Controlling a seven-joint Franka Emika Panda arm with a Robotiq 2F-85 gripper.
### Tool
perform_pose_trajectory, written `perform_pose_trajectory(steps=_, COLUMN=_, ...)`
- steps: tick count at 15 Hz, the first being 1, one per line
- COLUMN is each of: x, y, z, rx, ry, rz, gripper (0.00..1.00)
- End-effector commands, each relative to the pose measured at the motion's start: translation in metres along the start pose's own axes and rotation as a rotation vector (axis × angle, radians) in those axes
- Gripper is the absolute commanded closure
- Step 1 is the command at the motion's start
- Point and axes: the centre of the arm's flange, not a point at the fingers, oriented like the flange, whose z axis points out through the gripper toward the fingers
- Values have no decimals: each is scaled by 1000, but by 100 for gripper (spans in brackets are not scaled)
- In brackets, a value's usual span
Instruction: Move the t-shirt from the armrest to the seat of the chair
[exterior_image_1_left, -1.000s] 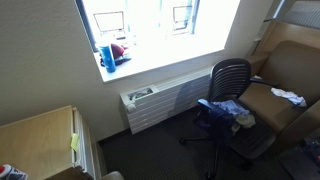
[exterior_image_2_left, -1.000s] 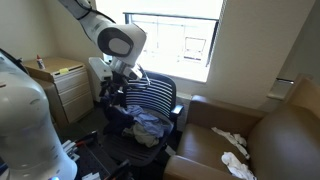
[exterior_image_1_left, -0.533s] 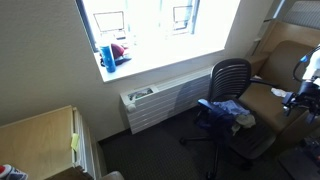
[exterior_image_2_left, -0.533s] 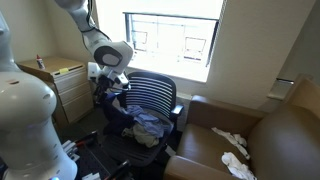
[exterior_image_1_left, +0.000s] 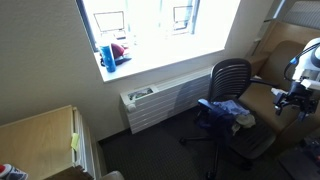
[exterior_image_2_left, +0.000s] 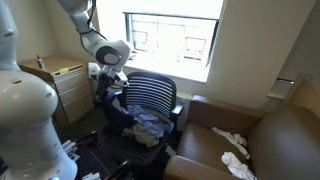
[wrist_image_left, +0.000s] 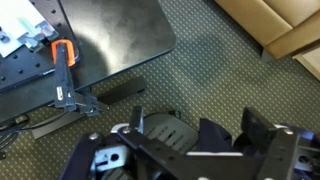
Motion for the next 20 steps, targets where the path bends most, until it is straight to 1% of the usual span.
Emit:
perform_pose_trajectory(steps=1, x=57, y=0, z=6, rx=135, ry=9, rz=151, gripper=0)
perform_pose_trajectory(steps=3, x=94, y=-7, z=13, rx=208, ry=-39, rz=234, gripper=0)
perform_pose_trajectory(steps=4, x=112, y=-12, z=16, rx=244, ry=-30, rz=293, gripper=0)
perform_pose_trajectory(steps=5, x=132, y=-19, z=19, rx=275, ry=-40, rz=347, gripper=0)
perform_pose_trajectory(steps=7, x=158, y=-32, z=31, rx=324, ry=-62, rz=443, gripper=0)
perform_pose_trajectory(steps=8, x=163, y=-42, z=46, rx=314, ry=-76, rz=461, gripper=0)
perform_pose_trajectory(steps=9, x=163, y=-51, z=58, rx=290, ry=-134, rz=435, gripper=0)
perform_pose_trajectory(steps=10, x=145, y=-23, z=37, rx=289, ry=-79, rz=420, gripper=0)
perform_pose_trajectory(steps=12, x=151, y=-28, z=52, rx=277, ry=-94, rz=423, gripper=0)
perform_pose_trajectory(steps=14, x=151, y=-27, z=48, rx=280, ry=-88, rz=423, gripper=0)
perform_pose_trajectory(steps=15, x=146, y=-19, z=41, rx=312, ry=-26, rz=467, gripper=0)
perform_pose_trajectory(steps=16, x=146, y=-20, z=43, rx=341, ry=3, rz=488, gripper=0)
perform_pose_trajectory(steps=17, x=150, y=-31, z=56, rx=350, ry=41, rz=529, gripper=0)
perform_pose_trajectory(steps=18, x=153, y=-51, z=76, rx=303, ry=104, rz=525, gripper=0)
perform_pose_trajectory(steps=19, x=150, y=-69, z=89, rx=276, ry=132, rz=495, gripper=0)
perform_pose_trajectory(steps=20, x=140, y=-91, z=106, rx=232, ry=158, rz=441, gripper=0)
